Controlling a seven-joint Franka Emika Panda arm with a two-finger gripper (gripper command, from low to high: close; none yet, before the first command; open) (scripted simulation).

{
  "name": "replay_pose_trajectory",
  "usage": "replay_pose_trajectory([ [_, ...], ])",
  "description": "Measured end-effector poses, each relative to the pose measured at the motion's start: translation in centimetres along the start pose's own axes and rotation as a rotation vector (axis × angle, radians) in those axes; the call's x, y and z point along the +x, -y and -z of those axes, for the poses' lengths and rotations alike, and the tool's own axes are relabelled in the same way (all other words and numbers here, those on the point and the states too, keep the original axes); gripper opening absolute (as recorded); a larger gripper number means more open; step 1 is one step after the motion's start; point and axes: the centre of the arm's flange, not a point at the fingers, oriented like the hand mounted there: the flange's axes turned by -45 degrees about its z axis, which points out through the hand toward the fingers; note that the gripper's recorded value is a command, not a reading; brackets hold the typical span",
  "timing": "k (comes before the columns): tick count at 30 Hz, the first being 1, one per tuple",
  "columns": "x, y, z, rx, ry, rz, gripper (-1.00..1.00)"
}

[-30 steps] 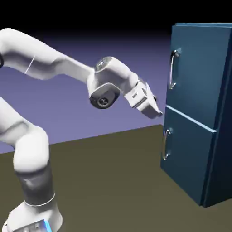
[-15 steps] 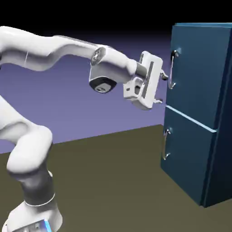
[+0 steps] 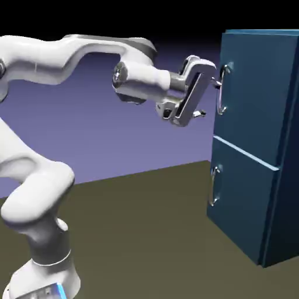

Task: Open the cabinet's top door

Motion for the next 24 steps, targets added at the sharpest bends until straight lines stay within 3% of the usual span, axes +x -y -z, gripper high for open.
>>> replay_pose_trajectory([
  [24, -7.7, -5.4, -5.3, 0.176, 0.214, -1.12, 0.0],
])
